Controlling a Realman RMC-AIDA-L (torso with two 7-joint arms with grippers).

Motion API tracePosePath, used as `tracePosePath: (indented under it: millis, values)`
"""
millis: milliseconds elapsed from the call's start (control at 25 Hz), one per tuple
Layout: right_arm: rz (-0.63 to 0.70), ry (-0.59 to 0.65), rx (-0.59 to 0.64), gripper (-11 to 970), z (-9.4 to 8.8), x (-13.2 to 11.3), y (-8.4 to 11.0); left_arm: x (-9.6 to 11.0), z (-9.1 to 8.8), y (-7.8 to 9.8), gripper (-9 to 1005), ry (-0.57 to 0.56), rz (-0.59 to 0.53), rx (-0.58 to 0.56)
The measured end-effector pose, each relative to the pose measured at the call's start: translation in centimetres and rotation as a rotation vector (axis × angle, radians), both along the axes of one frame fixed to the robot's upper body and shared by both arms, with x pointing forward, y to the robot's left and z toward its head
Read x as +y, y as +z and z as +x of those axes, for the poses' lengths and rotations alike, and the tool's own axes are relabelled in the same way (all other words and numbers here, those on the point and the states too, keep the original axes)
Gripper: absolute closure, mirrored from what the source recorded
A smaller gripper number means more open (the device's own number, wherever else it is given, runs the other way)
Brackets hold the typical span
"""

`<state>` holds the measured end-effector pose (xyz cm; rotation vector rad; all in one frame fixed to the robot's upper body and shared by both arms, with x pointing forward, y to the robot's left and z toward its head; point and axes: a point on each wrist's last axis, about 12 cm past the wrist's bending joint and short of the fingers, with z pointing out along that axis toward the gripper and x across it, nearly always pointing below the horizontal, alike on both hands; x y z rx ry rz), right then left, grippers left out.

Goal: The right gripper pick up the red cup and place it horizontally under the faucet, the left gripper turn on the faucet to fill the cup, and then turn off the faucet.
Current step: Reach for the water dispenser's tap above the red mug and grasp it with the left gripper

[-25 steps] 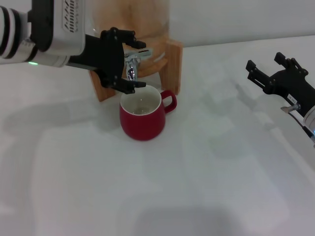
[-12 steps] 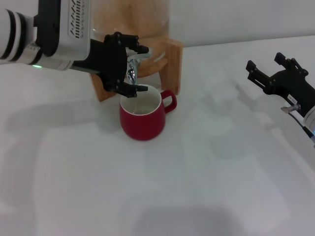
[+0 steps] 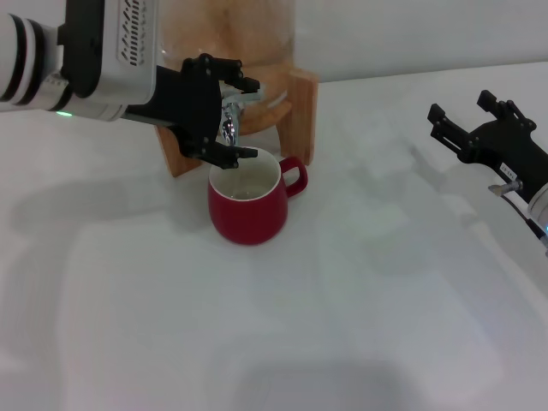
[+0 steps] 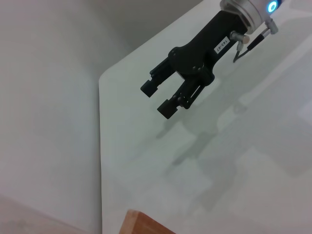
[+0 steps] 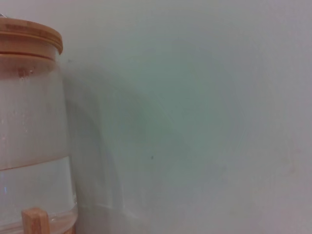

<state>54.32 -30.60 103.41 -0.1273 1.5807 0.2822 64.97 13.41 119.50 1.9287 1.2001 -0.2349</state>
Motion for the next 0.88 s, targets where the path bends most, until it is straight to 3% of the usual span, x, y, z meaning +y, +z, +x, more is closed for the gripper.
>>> tracePosePath:
  millis: [880]
  values:
    - [0.001,0.008,-0.006,84,0.08,0.18,0.13,0.11,-0.09,-0.28,139,-0.022,0.014,-0.017]
